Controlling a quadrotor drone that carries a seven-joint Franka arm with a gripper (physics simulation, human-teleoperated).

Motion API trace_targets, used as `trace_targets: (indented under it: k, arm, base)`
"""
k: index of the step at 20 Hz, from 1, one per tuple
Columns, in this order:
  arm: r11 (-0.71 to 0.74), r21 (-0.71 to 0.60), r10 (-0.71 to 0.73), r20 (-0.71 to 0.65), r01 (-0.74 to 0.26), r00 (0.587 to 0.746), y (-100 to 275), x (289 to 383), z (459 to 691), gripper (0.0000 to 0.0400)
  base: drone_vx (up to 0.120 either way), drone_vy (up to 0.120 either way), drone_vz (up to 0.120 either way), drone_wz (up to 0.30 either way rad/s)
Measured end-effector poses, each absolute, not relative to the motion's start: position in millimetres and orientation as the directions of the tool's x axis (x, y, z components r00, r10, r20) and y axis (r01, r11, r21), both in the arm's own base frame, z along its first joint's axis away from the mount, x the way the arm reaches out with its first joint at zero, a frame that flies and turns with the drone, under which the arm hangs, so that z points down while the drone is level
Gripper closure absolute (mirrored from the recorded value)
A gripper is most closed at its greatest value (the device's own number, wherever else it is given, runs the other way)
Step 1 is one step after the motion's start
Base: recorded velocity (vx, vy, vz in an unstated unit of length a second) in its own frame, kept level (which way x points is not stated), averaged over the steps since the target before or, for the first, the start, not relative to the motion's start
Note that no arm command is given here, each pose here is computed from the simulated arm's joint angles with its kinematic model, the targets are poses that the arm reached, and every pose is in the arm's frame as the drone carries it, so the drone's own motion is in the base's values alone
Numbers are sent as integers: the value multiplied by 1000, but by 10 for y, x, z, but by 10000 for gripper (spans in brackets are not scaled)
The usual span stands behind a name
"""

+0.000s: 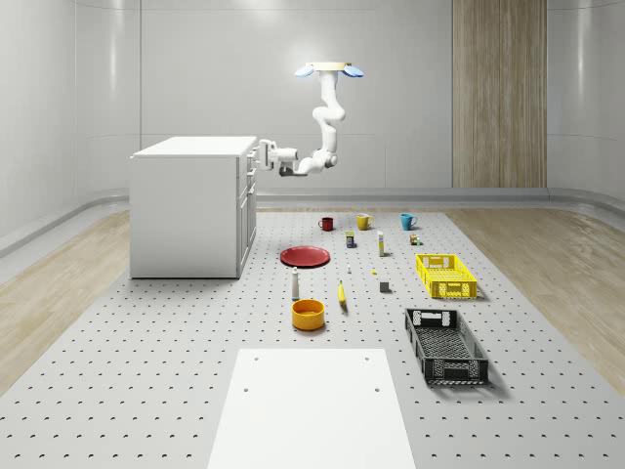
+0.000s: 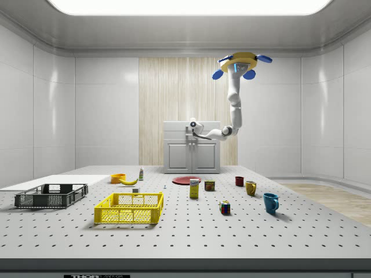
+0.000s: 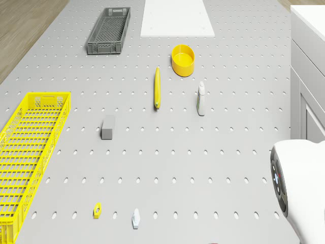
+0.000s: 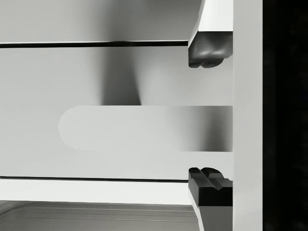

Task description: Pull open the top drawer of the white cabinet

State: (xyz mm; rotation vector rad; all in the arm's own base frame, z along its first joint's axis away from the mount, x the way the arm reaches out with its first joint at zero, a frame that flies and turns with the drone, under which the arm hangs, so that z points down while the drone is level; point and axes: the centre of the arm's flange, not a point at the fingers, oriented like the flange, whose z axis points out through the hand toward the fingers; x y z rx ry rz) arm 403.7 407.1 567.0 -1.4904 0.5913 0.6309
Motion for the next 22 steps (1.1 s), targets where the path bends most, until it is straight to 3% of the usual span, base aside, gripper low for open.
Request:
trace_targets:
  k: [22]
  arm:
    - [-14,-710,18,-704,-704,710,4143,4049,5710,95]
  base:
    - [0,0,0,0]
